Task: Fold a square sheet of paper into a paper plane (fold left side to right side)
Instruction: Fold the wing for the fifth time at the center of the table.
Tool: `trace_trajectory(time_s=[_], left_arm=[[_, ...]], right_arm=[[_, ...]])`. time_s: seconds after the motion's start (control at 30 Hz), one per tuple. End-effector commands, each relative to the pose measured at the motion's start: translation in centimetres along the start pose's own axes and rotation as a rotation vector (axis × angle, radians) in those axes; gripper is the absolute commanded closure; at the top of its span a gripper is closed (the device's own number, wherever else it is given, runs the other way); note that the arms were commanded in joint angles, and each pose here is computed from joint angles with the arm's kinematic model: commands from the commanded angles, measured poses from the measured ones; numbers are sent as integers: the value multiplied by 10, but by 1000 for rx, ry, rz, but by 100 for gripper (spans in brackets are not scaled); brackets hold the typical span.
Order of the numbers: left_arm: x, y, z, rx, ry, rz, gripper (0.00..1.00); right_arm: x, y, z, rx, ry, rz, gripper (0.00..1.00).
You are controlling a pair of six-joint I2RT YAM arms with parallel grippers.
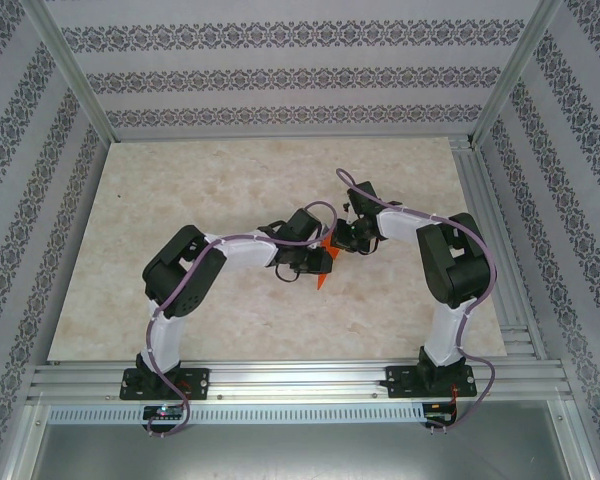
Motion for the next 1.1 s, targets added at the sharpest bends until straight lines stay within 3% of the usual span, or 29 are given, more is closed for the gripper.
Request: trace_trajectory(time_s=[0.0,0.4,1.07], left_arm=[[22,-51,23,189,129,-12,76],[27,-75,28,271,182,-18,76],[30,-84,30,293,174,-26,77]], right_arm=[[2,4,2,-5,-27,-17,89],[-3,18,-2,-17,-44,-5,89],[-19,39,-4,-55,-95,-1,89]])
Point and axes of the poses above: each hand's point on the last joint's axis, 136 mm out from that joint toward the fingers, its own z axis out along the fingers, its own x axis along the line the jaws close on, y = z × x, the point moved 7 cm from there along -z, back along the fingers, and after that the axes turned 15 degrees about z, right-handed, at the moved point
